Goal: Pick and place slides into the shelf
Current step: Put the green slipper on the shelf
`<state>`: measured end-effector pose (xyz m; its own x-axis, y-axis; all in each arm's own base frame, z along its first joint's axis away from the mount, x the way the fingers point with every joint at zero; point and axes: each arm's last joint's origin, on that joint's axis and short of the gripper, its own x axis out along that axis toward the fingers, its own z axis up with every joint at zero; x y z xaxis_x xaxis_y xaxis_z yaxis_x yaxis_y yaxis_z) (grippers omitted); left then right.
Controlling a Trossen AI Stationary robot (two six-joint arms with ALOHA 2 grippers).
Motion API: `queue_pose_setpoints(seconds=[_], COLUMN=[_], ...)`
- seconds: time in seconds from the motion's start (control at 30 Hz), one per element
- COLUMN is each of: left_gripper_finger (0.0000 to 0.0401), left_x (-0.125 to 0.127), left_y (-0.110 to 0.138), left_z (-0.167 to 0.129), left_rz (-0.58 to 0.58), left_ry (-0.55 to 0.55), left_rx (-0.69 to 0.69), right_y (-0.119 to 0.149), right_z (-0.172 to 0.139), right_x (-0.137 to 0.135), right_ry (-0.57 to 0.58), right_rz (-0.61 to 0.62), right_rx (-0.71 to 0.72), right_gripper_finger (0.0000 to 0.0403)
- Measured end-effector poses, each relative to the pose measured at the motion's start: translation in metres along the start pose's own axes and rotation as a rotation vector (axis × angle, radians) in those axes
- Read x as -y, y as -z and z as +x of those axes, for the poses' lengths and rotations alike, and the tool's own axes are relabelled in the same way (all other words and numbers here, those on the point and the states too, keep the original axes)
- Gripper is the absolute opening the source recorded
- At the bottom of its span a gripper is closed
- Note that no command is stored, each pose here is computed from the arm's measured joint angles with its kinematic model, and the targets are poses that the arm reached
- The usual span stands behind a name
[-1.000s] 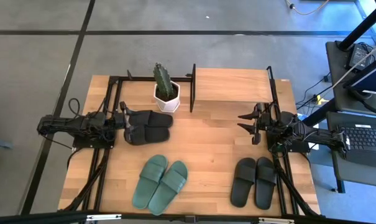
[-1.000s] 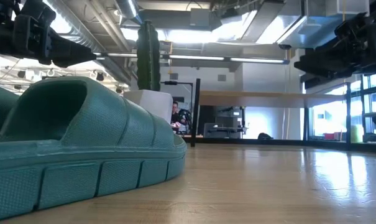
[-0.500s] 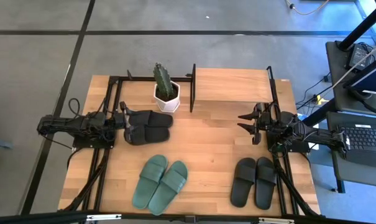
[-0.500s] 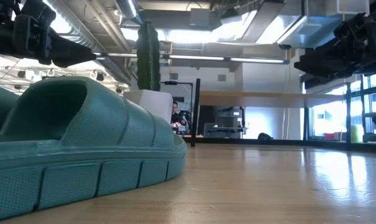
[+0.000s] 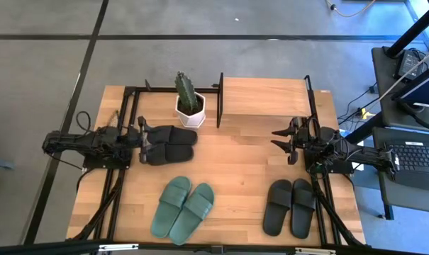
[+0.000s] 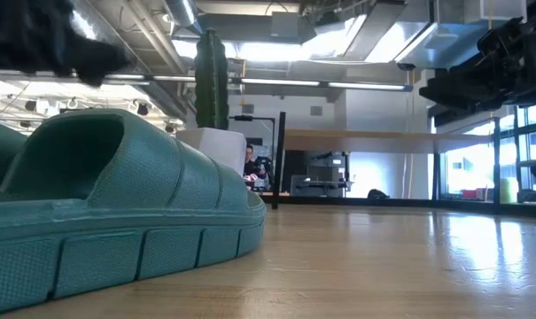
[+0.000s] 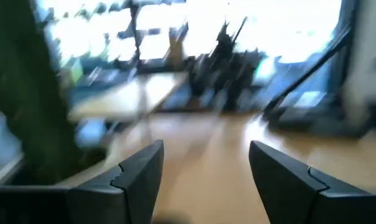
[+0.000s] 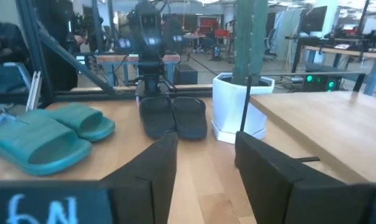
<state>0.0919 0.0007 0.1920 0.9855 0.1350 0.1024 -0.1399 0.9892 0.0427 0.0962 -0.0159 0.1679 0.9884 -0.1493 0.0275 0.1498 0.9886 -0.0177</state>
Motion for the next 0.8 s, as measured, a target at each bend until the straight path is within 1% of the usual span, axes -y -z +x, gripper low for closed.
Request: queue_pose_setpoints(seconds=[0.07, 0.1, 0.13, 0.2, 0.27, 0.33, 0.4, 0.53, 0.67, 0.8], left_gripper_finger=[0.0229, 0.0229, 0.0229, 0.0229, 0.0229, 0.0229, 0.0229, 0.0229, 0.0229, 0.0229], left_x=[0.004, 0.005, 0.006, 0.008, 0.009, 0.011, 0.016, 0.029, 0.048, 0.071], left_y=[-0.017, -0.023, -0.029, -0.037, -0.044, -0.051, -0.061, -0.079, -0.090, -0.096], left_z=[-0.001, -0.001, -0.001, 0.002, 0.008, 0.018, 0.030, 0.055, 0.078, 0.093], left_rz=[-0.008, 0.009, 0.032, 0.074, 0.116, 0.127, 0.141, 0.221, 0.304, 0.361], left_ry=[0.148, 0.210, 0.245, 0.253, 0.237, 0.245, 0.275, 0.332, 0.313, 0.243], left_rx=[0.110, 0.140, 0.150, 0.131, 0.072, 0.009, -0.048, -0.206, -0.400, -0.574], right_y=[0.000, -0.001, -0.001, -0.002, -0.003, -0.003, -0.004, -0.004, -0.004, -0.004], right_z=[0.000, 0.000, 0.000, 0.000, 0.000, 0.000, 0.000, 0.000, 0.000, 0.000], right_x=[0.000, 0.000, 0.000, 0.000, 0.000, 0.000, 0.000, 0.000, 0.000, 0.000], right_ry=[0.000, 0.001, 0.001, 0.001, 0.002, 0.002, 0.001, 0.002, 0.001, 0.002], right_rz=[-0.019, -0.020, -0.020, -0.019, -0.019, -0.019, -0.017, -0.018, -0.018, -0.018], right_rx=[0.004, 0.008, 0.014, 0.025, 0.032, 0.034, 0.040, 0.040, 0.039, 0.039], right_gripper_finger=[0.0165, 0.0165, 0.0165, 0.0165, 0.0165, 0.0165, 0.0165, 0.0165, 0.0165, 0.0165])
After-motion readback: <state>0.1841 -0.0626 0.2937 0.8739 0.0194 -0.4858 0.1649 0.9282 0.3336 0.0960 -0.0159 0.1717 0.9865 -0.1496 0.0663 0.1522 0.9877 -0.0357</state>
